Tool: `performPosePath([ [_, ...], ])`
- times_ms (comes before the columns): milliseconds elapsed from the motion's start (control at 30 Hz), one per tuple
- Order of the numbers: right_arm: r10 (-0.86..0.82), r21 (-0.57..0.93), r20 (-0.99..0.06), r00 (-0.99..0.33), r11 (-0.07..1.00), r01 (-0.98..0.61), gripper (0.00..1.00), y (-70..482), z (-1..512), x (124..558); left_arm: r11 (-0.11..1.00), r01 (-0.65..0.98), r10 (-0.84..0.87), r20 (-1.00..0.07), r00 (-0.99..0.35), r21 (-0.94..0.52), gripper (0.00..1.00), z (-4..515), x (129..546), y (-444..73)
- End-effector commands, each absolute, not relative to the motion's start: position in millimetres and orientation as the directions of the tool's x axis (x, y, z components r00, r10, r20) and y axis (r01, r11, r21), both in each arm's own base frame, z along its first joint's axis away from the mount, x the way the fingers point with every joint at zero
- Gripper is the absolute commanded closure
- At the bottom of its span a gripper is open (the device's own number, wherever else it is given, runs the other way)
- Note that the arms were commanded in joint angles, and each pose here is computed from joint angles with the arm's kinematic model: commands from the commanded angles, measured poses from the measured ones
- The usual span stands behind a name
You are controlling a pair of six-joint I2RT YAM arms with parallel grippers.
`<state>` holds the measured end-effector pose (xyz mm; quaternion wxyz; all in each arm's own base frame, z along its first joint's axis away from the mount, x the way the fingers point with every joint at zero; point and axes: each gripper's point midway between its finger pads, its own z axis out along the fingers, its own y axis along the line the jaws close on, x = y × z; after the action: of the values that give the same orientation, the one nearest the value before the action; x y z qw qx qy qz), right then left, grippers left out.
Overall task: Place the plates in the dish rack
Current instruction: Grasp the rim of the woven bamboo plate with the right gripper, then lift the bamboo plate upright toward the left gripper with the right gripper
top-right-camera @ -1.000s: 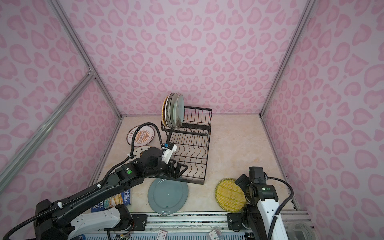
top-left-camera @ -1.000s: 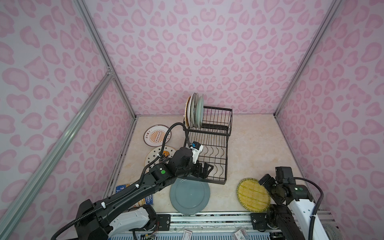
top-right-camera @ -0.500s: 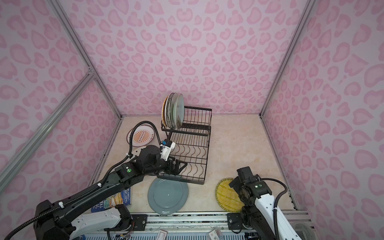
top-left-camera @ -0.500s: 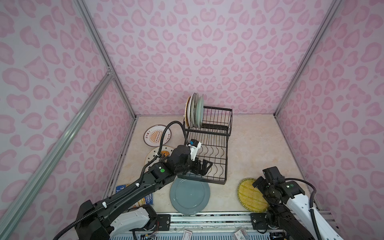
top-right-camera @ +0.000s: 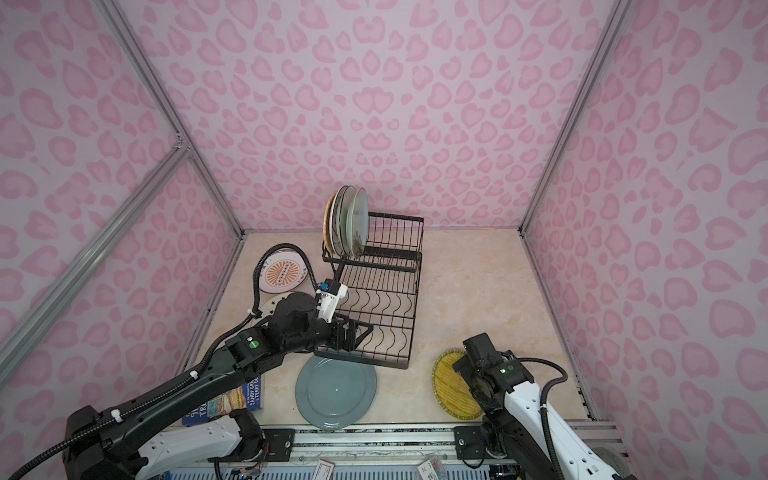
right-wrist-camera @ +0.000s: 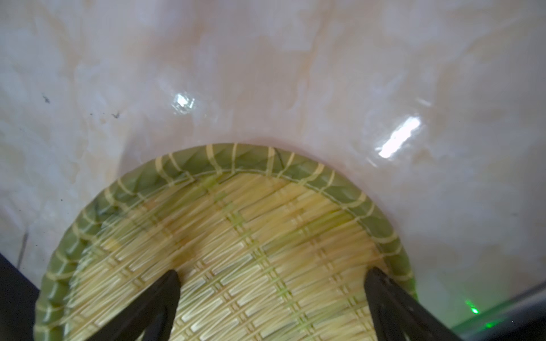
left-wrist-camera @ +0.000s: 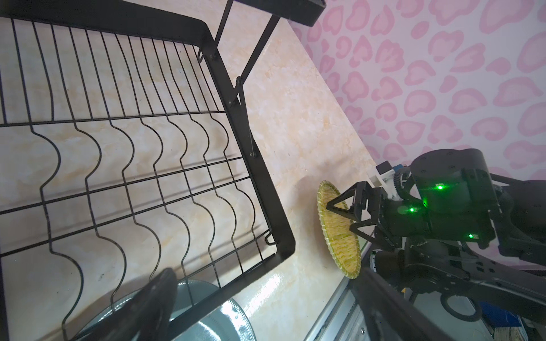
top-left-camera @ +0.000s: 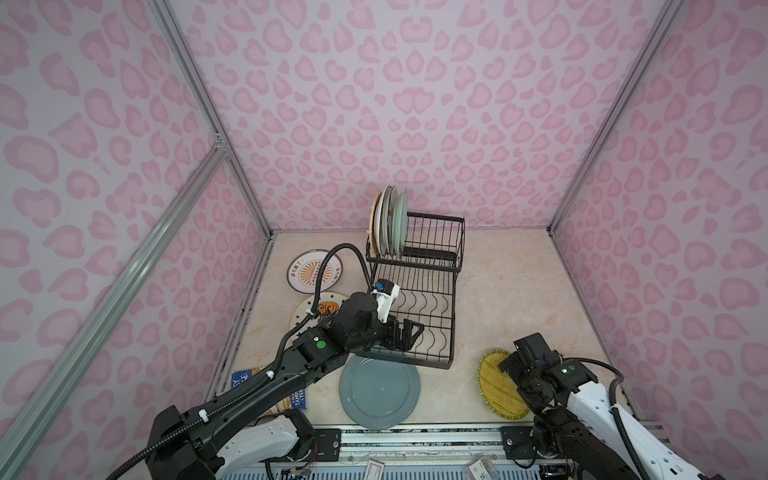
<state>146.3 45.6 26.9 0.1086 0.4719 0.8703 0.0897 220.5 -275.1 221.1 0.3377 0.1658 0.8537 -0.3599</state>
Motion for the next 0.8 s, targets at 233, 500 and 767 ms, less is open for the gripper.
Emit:
performPosePath([
  [233,0.812,0.406,-0.125,-0.570,0.566,0.718,0.02,85.1,49.2,219.4,0.685,0.516,0.004,-0.706,-0.708,-0.513,0.02,229.7,223.1,-273.4],
  [500,0.767,0.461,-0.184,-0.615,0.620,0.635,0.02,90.9,74.4,237.0,0.697,0.513,0.002,-0.715,-0.699,-0.500,0.02,230.8,219.7,-265.3],
  [767,0.603,0.450,-0.339,-0.722,0.778,0.438,0.02,65.3,101.2,224.0,0.632,0.559,0.007,-0.718,-0.696,-0.537,0.03,238.2,203.0,-266.4],
])
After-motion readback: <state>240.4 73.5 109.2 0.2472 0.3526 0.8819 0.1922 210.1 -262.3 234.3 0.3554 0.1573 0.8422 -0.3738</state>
